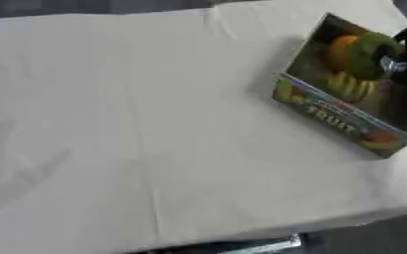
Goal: Pick up the objects with one hand, pass them to the other hand, and then place them into the box on the other side of the table.
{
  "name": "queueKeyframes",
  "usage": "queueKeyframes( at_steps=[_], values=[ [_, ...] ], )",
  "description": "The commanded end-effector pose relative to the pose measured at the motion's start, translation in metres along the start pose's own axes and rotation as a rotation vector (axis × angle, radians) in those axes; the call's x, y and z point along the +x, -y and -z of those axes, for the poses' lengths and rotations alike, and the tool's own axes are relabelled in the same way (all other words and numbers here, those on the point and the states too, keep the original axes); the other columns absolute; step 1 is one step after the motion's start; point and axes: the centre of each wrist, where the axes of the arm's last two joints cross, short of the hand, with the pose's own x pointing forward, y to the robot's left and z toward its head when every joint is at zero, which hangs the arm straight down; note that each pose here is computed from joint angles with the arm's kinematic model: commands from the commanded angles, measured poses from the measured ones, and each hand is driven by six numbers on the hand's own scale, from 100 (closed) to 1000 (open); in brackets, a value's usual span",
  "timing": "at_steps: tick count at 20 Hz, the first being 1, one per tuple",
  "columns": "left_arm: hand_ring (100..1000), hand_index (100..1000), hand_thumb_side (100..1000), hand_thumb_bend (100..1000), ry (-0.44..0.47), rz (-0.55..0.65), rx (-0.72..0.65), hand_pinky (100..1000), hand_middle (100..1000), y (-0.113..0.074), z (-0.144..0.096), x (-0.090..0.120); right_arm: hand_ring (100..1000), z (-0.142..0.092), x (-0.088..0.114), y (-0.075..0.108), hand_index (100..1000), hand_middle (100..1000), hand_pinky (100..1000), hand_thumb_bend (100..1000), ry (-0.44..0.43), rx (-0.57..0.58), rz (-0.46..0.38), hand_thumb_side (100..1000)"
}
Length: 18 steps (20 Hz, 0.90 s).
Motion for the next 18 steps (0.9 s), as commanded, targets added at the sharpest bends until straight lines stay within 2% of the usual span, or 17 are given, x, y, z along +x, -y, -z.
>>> queueKeyframes(
  at_steps=[1,4,8,11,12,13,14,18],
  values=[
    [670,817,902,781,0.017,0.017,0.031,679,670,-0.009,0.004,0.0,657,0.0,0.0,0.008,810,708,760,100,0.023,0.066,-0.083,280],
    [670,814,881,779,0.012,0.02,0.03,680,670,-0.009,0.003,-0.001,737,-0.002,-0.001,0.009,880,767,812,100,0.024,0.114,-0.139,377],
    [671,816,892,770,0.013,0.023,0.029,679,671,-0.009,0.003,-0.001,769,-0.004,0.0,0.01,924,830,840,100,0.027,0.115,-0.193,419],
    [670,816,891,772,0.008,0.025,0.026,678,671,-0.009,0.002,-0.002,772,-0.006,0.002,0.011,941,839,843,162,0.046,0.116,-0.203,407],
    [670,816,892,775,0.006,0.026,0.025,678,671,-0.008,0.002,-0.002,775,-0.007,0.002,0.012,953,846,845,230,0.053,0.117,-0.206,389],
    [670,816,892,776,0.005,0.026,0.024,678,671,-0.008,0.001,-0.002,776,-0.007,0.002,0.013,958,849,846,258,0.062,0.119,-0.209,375],
    [670,815,891,778,0.004,0.027,0.024,678,671,-0.008,0.001,-0.002,774,-0.008,0.002,0.013,964,850,844,302,0.071,0.125,-0.211,322],
    [670,814,892,775,0.002,0.03,0.024,677,671,-0.008,0.001,-0.003,765,-0.01,0.003,0.018,965,848,835,310,0.088,0.122,-0.204,271]
  ],
)
